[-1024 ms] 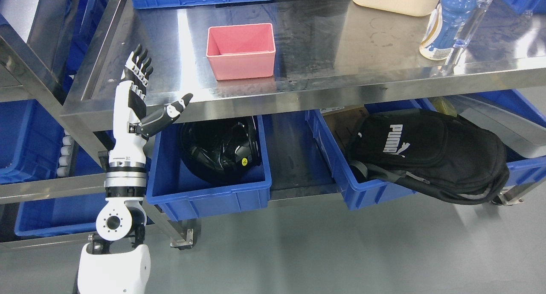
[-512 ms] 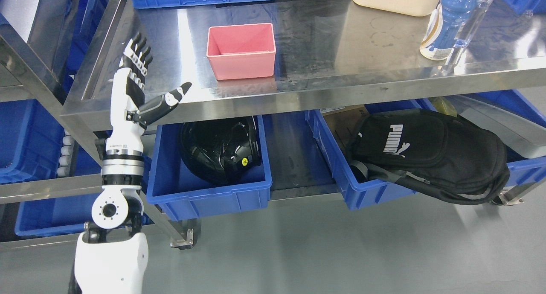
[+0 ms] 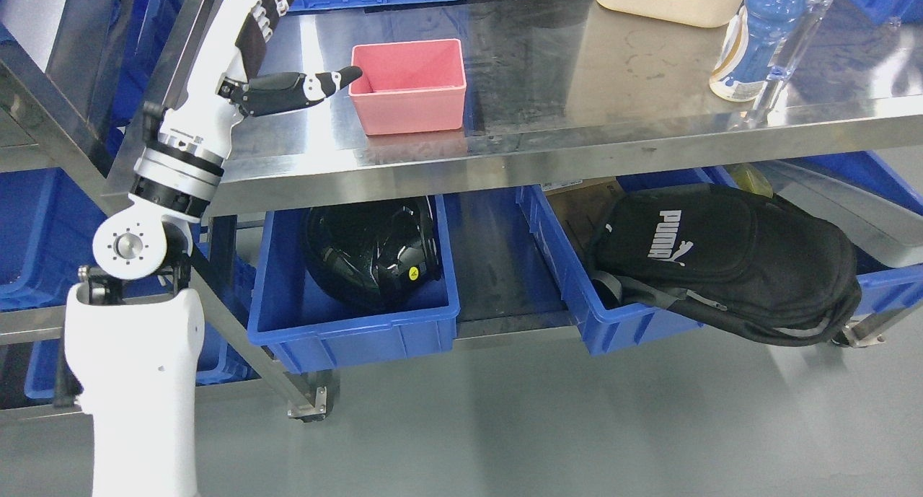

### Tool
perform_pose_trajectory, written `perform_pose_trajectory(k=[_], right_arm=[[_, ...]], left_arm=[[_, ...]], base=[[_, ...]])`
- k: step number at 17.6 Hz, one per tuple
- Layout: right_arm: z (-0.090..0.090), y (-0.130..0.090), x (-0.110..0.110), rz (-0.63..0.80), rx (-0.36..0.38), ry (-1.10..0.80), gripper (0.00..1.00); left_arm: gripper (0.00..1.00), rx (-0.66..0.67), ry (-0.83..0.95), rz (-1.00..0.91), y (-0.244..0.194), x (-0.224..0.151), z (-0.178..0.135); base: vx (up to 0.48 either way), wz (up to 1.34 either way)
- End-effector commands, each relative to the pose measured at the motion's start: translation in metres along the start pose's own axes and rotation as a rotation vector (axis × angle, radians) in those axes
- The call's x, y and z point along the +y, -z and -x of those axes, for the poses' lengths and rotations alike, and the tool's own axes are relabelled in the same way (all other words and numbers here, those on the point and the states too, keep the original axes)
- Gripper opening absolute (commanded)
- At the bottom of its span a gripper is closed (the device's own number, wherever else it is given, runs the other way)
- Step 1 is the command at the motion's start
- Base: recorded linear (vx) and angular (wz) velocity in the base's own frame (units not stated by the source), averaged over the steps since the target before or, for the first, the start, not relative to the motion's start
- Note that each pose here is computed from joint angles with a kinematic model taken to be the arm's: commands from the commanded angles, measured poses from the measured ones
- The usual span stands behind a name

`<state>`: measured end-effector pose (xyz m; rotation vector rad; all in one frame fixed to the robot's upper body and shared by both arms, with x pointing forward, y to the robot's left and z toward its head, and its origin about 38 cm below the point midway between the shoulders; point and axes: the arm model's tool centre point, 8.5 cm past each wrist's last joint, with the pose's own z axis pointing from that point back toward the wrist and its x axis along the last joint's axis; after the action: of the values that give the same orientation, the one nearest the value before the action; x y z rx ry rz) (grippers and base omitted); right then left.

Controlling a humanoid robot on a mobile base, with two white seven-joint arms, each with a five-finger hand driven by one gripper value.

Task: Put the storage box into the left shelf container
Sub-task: 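Reach the left hand over the pink box and lower fingers inside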

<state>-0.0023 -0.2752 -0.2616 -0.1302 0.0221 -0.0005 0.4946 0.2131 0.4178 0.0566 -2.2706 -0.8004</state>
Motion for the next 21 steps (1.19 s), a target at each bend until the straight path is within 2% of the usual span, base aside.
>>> perform_pose_trajectory(k=[1,3,7,11,16,21], right_arm=[[0.002,0.001,-0.011,0.017,-0.006,0.003,1.00],[0.002,0.001,-0.011,0.017,-0.006,0.003,1.00],[0.002,0.001,-0.011,0.017,-0.006,0.003,1.00],[0.002,0.001,-0.011,0.017,-0.006,0.003,1.00],[0.002,0.001,-0.011,0.017,-0.006,0.003,1.00],[0.002,0.001,-0.011,0.017,-0.006,0.003,1.00]], left_arm=[[0.98,0.159,0.282,0.273,0.038,0.018,0.011],[0.97,0.150,0.383,0.339,0.057,0.014,0.010],[0.97,0.230,0.480,0.415,0.066,-0.006,0.025],[0.93,0.278,0.453,0.615,0.063,-0.019,0.026],[0.93,0.380,0.344,0.592,0.068,-0.029,0.034],[0.90,0.394,0.305,0.625,0.071,-0.048,0.043]], base=[[0.000,0.00],[0.000,0.00],[0.000,0.00],[0.000,0.00],[0.000,0.00],[0.000,0.00]])
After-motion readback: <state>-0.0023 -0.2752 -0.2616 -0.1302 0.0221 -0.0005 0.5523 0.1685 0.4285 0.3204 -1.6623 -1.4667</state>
